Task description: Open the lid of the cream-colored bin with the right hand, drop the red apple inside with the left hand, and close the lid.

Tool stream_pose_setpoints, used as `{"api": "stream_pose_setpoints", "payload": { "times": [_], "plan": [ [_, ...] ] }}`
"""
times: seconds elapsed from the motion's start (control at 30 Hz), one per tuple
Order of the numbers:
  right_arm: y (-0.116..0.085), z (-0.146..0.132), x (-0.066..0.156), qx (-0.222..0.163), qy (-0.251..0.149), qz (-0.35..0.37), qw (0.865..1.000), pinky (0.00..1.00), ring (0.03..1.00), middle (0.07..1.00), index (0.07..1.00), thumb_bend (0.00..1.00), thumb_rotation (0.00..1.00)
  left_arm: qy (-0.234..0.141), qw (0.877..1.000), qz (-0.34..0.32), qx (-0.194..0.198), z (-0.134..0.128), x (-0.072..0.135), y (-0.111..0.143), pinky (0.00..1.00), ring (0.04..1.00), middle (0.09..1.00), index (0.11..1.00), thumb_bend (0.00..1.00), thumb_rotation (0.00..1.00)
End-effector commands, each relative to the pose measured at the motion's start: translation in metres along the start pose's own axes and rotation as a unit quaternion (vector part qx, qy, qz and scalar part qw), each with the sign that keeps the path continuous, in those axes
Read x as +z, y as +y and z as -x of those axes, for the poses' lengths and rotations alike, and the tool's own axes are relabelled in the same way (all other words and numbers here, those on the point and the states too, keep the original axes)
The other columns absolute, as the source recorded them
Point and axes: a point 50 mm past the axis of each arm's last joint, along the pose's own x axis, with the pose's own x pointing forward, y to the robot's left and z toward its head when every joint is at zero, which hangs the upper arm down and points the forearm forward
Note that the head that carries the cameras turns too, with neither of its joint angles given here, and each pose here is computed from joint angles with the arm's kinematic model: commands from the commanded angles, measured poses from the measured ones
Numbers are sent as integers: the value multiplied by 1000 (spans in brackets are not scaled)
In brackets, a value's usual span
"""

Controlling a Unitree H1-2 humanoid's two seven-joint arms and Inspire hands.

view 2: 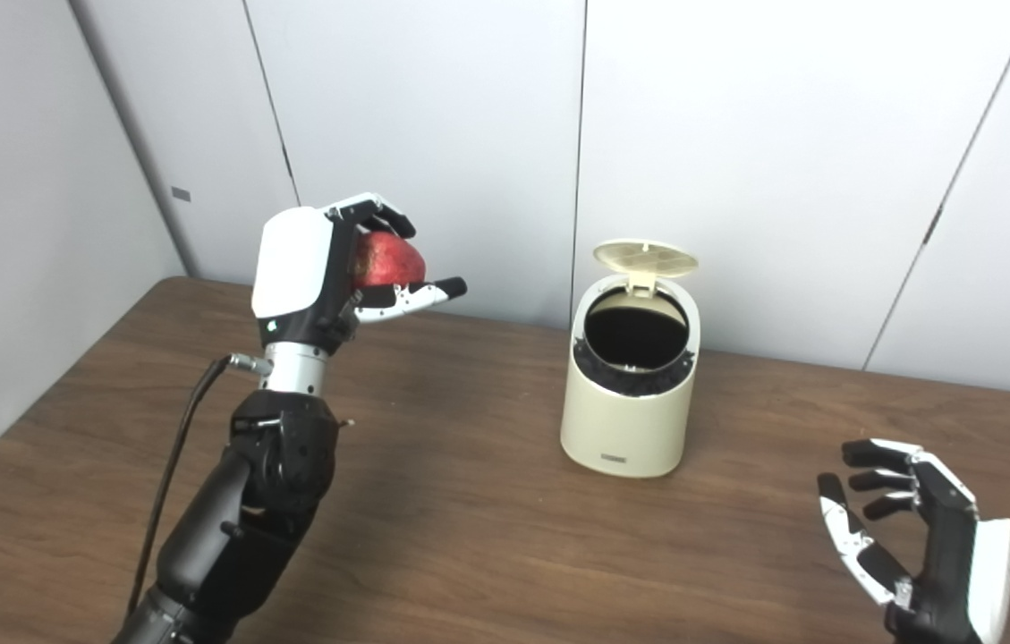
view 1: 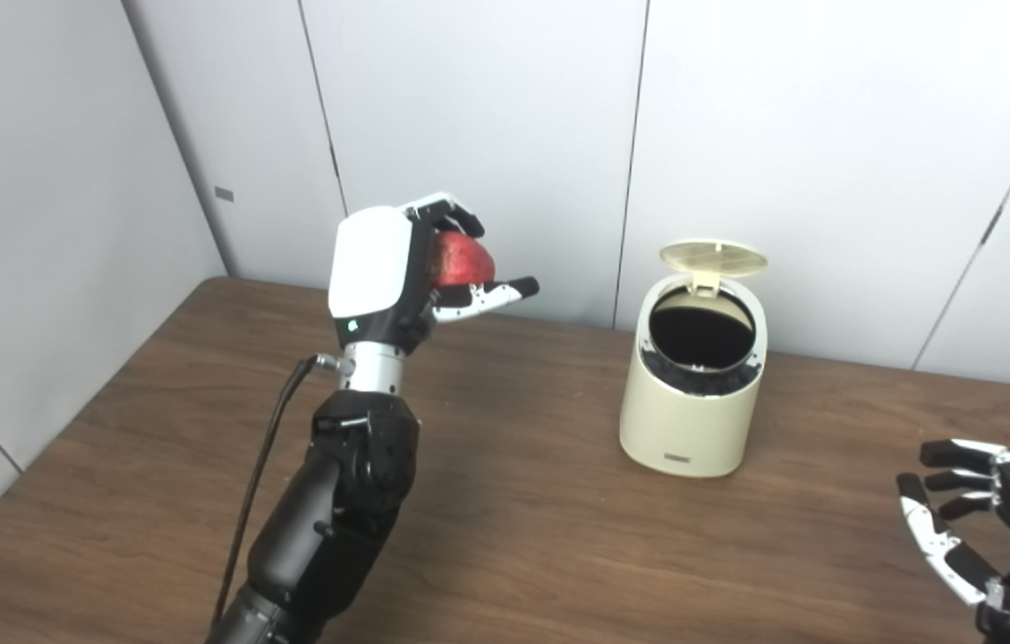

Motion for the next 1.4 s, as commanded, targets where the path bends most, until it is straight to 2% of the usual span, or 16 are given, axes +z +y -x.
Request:
{"api": "stream_pose_setpoints", "payload": {
  "times": [0.0,0.13,0.3,0.5,0.67,0.83,0.93,1.1,1.17,1.27,1.37],
  "plan": [
    [1,-11,10,-17,-41,-9,999,365,525,574,556,147,0,-57,997,22,51,-10,22,17,289,399,481,519,501,0],
    [7,-8,6,-16,-36,-14,999,308,474,560,569,169,0,-95,992,50,63,-3,35,17,277,396,482,521,501,0],
    [15,-3,-10,-6,-30,-10,999,471,604,627,595,211,0,-125,988,78,52,9,49,10,259,378,470,520,499,0],
    [25,4,-24,-5,-25,-7,1000,534,635,658,621,252,0,-133,984,109,46,14,58,-5,207,340,458,543,493,0],
    [34,7,-28,-4,-20,-5,1000,554,650,673,635,278,1,-141,980,134,33,15,62,-15,237,360,465,543,495,0],
    [38,7,-31,-5,-21,8,1000,554,656,676,632,270,106,-149,976,156,23,15,66,-32,246,368,471,538,497,0],
    [40,7,-32,-6,-22,8,1000,545,650,675,634,267,134,-145,975,165,17,15,68,-40,251,371,473,537,497,0],
    [43,8,-33,-5,-12,2,1000,536,645,674,643,268,71,-134,975,174,10,9,74,-57,254,373,472,536,497,0],
    [43,8,-33,-4,-12,2,1000,536,647,675,647,270,113,-128,976,177,7,5,76,-67,245,371,468,537,497,0],
    [44,9,-32,-2,-12,0,1000,538,646,676,650,263,102,-103,975,195,-10,-1,78,-80,275,391,463,529,499,0],
    [45,10,-31,-2,-13,-1,1000,540,647,675,651,262,113,-96,973,209,-12,-9,79,-89,279,393,463,521,501,0]
  ]
}}
